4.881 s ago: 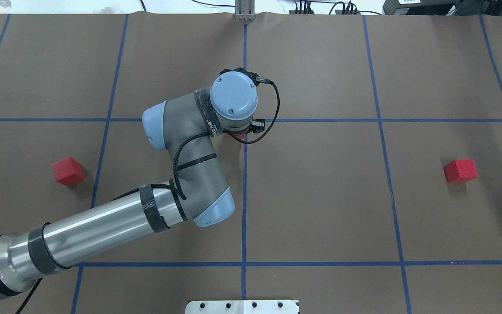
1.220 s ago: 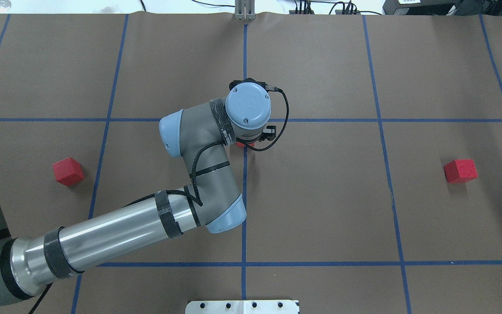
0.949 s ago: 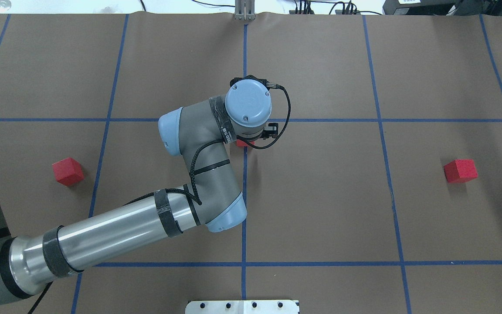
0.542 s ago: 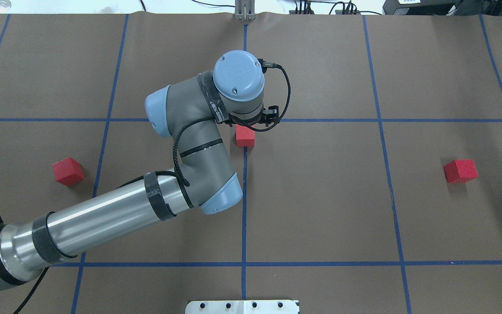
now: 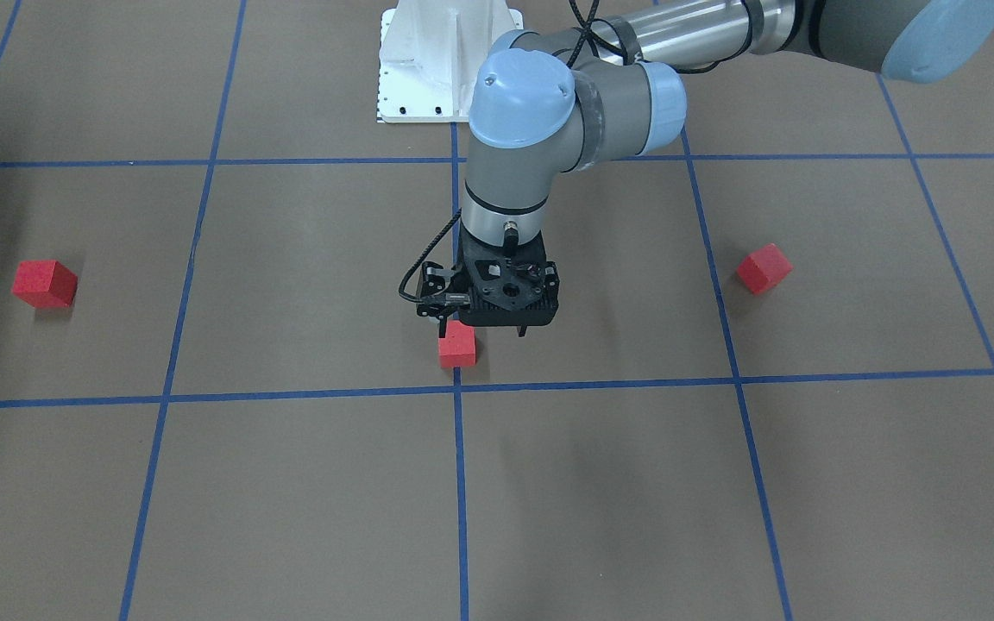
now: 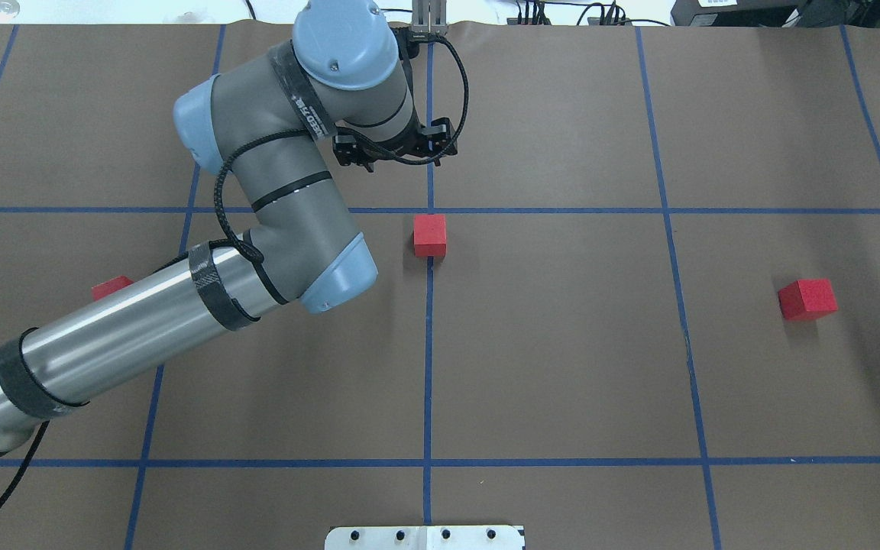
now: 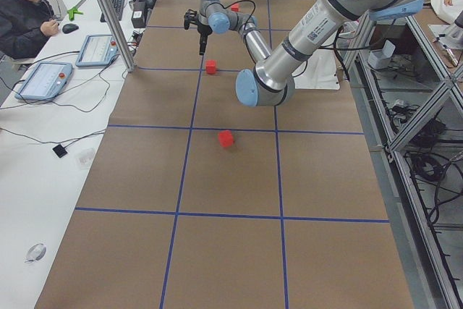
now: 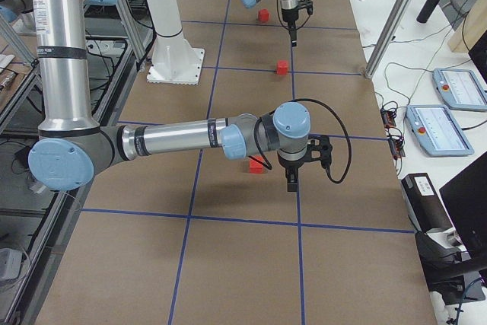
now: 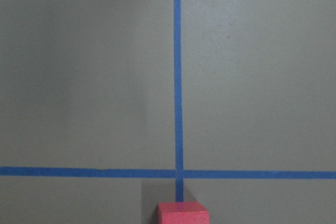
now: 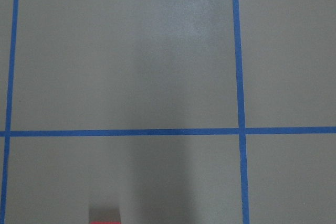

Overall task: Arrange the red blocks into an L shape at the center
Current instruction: 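Raise the left gripper away while the right gripper descends onto the nearby red cube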

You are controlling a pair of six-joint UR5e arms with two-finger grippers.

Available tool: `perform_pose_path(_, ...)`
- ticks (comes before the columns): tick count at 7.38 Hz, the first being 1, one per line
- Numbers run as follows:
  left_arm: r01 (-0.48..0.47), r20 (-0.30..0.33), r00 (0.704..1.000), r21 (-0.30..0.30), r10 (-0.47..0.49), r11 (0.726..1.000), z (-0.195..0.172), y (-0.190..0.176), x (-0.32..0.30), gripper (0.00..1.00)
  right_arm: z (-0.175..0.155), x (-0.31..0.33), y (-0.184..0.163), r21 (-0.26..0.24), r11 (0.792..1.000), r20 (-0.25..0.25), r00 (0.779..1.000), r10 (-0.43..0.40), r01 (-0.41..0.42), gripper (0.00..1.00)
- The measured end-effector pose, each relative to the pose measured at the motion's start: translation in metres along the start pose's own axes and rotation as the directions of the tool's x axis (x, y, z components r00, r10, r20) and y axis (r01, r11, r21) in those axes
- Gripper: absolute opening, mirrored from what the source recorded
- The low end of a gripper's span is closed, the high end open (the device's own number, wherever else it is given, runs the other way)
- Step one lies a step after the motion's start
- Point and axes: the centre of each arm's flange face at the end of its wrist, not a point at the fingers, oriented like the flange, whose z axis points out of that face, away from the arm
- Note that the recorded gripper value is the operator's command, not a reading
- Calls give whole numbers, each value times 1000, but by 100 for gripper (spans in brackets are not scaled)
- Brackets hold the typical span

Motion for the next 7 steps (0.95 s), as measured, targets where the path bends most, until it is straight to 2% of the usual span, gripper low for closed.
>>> perform_pose_path(2,45,-6,999,-24,-46,999,-15,-36,-45,100,23,-23,22,-24,999,23,999,-49,49,99)
perform_pose_path(4,82,-3,997,-17,-82,996,-27,-62,-87,100,52,-74,46,-90,995,29,999,44,-41,99)
perform_pose_path(5,79,1,997,-21,-79,997,-25,-64,-105,100,64,-87,65,-103,992,27,997,77,-74,100)
perform_pose_path(7,41,13,999,-20,-40,999,-22,-61,-154,100,91,-98,104,-72,992,12,995,101,-100,100)
